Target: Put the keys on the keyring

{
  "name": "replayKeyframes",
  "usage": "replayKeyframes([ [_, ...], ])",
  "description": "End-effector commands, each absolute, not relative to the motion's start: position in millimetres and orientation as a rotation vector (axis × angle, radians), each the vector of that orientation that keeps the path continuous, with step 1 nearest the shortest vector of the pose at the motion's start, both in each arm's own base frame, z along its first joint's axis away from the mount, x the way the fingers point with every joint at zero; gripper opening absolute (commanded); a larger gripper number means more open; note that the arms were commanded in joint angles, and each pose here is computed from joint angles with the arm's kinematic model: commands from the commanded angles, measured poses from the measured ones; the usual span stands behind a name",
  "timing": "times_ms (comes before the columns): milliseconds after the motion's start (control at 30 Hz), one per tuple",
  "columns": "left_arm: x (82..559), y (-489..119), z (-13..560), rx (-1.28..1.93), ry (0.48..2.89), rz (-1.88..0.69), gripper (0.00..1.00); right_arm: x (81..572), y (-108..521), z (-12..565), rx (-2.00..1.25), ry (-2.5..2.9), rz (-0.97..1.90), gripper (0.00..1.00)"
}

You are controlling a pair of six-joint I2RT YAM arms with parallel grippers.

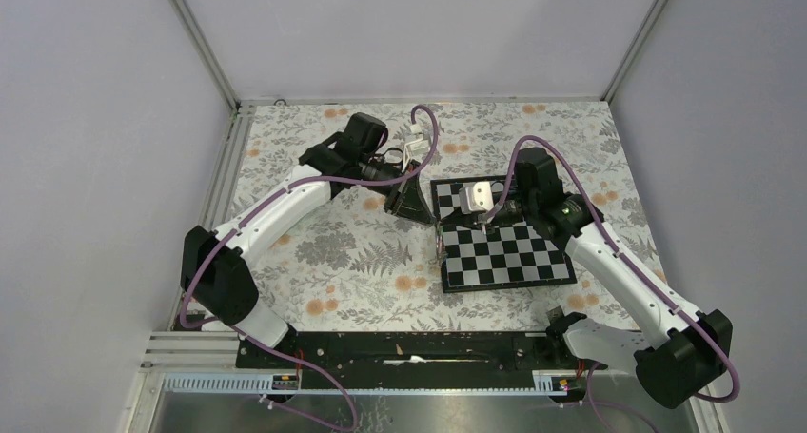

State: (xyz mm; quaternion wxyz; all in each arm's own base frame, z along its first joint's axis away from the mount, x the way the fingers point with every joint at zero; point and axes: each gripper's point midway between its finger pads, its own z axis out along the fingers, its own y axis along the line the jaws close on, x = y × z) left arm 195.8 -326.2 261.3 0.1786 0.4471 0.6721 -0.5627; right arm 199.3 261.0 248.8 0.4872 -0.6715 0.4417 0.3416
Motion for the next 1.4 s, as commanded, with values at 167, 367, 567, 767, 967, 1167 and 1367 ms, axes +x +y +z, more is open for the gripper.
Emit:
replayKeyframes([
  [167, 196.2, -333.3, 280.0, 1.303, 1.775, -1.633, 0.0, 193.8, 266.8, 259.1, -1.637, 0.999, 0.834, 0.0],
  [367, 197.2, -333.8, 278.0, 1.298, 1.783, -1.631, 0.0, 192.1, 267.3, 260.7, -1.636, 0.994, 0.846, 0.0],
  [567, 197.8, -333.5, 275.4, 1.296, 1.79, -1.624, 0.0, 191.4, 267.1, 263.0, -1.634, 0.989, 0.843, 0.0],
  [767, 199.3, -333.8, 271.8, 1.287, 1.802, -1.618, 0.0, 191.0, 267.3, 264.3, -1.631, 0.988, 0.847, 0.0],
  [967, 199.7, -333.9, 267.7, 1.279, 1.818, -1.621, 0.0, 190.5, 267.7, 266.6, -1.626, 0.987, 0.852, 0.0],
  [1167, 201.2, -334.7, 264.9, 1.276, 1.828, -1.62, 0.0, 189.2, 268.0, 267.4, -1.624, 0.987, 0.863, 0.0],
  [1367, 201.7, -335.1, 262.3, 1.274, 1.836, -1.62, 0.0, 188.8, 268.1, 268.6, -1.622, 0.986, 0.867, 0.0],
])
